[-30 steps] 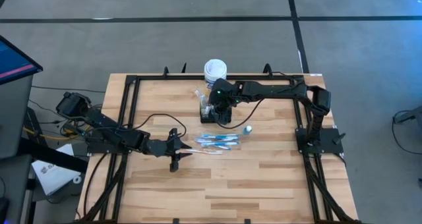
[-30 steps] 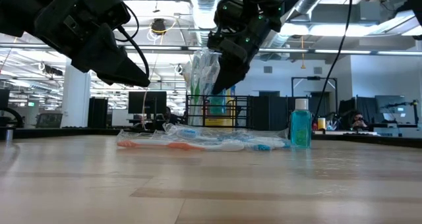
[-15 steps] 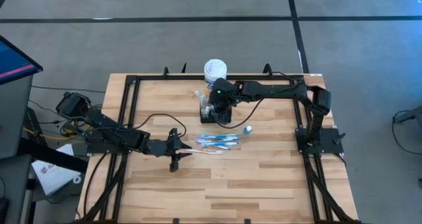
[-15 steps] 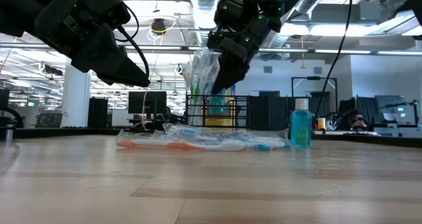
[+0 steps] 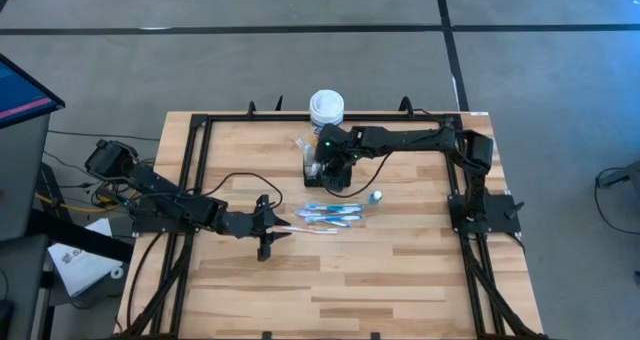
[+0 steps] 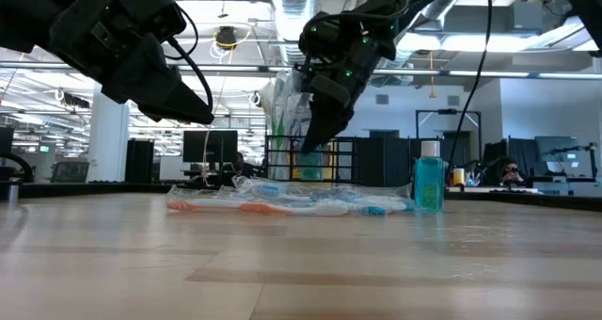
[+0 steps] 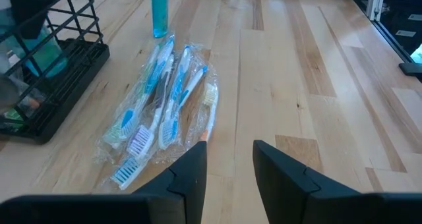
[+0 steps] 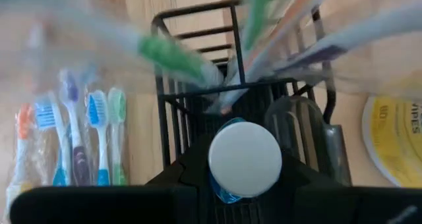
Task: Pick & Place toothbrushing station
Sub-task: Put the blue mouthwash bottle into the black wire organizer
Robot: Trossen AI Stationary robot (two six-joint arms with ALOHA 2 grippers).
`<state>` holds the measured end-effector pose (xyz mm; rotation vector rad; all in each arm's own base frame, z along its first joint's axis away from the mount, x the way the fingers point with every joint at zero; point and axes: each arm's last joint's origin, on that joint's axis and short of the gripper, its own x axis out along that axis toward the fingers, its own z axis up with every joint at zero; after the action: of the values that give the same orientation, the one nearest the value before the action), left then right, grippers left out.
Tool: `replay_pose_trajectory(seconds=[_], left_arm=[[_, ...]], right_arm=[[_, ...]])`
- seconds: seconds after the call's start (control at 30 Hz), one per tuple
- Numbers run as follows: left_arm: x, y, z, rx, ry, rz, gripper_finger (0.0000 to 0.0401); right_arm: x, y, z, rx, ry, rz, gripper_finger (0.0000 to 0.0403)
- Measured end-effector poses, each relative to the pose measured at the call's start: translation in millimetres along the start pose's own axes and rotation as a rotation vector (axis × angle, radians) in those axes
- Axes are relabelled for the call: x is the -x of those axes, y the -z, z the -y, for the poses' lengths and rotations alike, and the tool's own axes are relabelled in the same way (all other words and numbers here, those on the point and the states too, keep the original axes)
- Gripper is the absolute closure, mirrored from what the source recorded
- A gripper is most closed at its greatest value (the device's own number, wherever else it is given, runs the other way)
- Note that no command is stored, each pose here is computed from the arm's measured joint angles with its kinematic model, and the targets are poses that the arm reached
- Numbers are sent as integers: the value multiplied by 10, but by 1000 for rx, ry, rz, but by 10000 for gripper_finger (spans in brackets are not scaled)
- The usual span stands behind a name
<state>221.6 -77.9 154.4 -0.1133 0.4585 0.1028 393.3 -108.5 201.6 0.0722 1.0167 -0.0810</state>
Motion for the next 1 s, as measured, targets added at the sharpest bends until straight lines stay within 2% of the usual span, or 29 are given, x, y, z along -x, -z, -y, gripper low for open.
replay_pose_trajectory(seconds=[1.0], left_arm=[[3,23,-10,-1,-2,-3,284]], right_arm=[[7,-20,4,4,-1,19,323]])
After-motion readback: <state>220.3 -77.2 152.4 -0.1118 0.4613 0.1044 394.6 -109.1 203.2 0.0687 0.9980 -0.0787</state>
